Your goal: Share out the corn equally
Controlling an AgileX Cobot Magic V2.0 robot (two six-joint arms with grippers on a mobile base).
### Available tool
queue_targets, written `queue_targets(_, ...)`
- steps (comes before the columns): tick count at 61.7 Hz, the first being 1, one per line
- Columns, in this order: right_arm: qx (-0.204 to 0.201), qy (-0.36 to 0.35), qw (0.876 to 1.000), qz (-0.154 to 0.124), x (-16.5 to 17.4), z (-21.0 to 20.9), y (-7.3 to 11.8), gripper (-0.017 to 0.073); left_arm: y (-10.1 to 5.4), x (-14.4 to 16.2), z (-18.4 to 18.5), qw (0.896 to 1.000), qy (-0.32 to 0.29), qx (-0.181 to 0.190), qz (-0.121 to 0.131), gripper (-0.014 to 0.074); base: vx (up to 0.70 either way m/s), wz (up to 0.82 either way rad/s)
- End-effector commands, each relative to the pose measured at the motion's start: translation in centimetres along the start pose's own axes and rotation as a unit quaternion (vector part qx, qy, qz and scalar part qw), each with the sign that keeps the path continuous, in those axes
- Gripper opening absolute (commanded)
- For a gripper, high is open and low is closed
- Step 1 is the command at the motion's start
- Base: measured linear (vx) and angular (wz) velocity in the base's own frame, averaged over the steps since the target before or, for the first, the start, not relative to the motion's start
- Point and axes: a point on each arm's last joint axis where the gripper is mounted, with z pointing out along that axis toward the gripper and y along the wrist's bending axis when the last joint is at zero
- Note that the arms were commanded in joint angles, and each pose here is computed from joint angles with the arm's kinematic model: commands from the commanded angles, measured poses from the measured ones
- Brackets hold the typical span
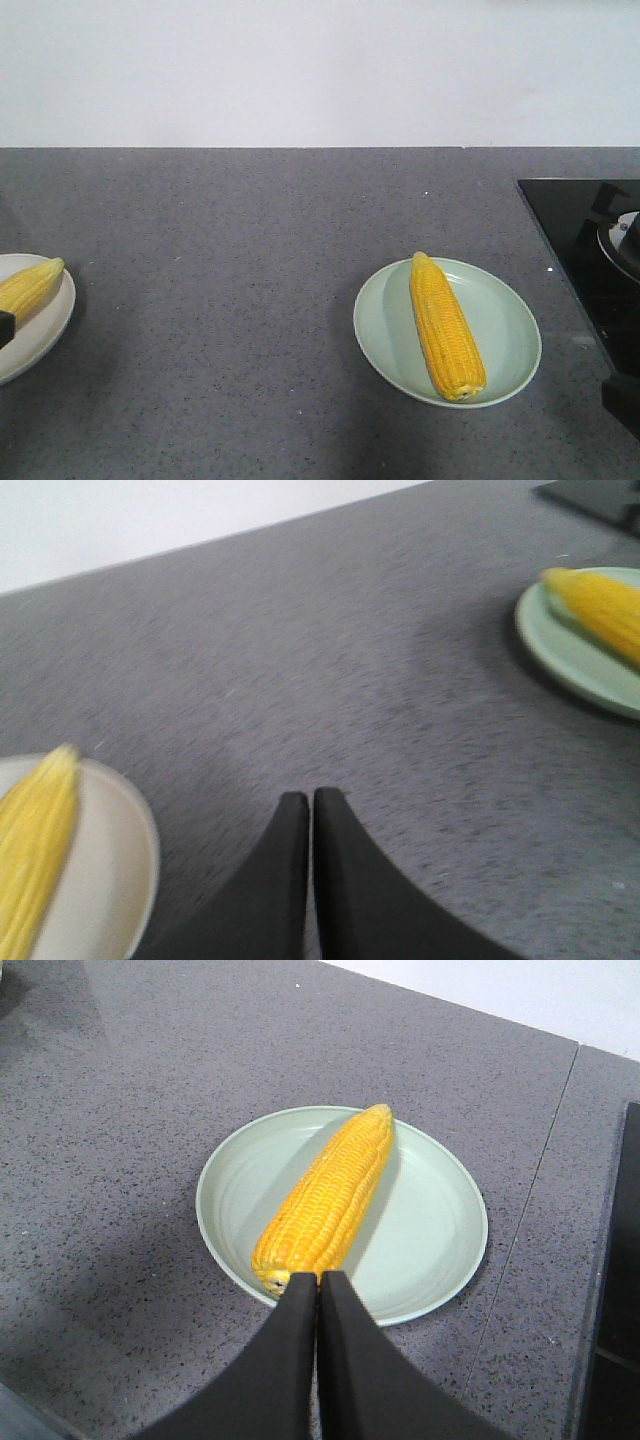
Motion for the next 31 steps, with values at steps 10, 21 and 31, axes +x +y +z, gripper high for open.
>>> queue_targets(10,0.011,-0.033,0.999,0.004,-1.1,-0.3,-0.2,-0.0004,1.4,1.7,-1.7,0.983,-0.119,-0.118,-0.07,-0.0007,0.0,0.0)
queue_targets(21,0.011,-0.033,0.999,0.004,-1.1,-0.3,-0.2,-0.0004,1.3,5.9,-1.8,0.972,-0.175,-0.141,-0.067,-0.0007,0.0,0.0)
queue_targets(31,0.011,-0.033,0.999,0.004,-1.1,-0.3,-0.2,-0.0004,1.0,9.6,-1.5,0.967,-0.2,-0.147,-0.066,-0.0007,0.0,0.0)
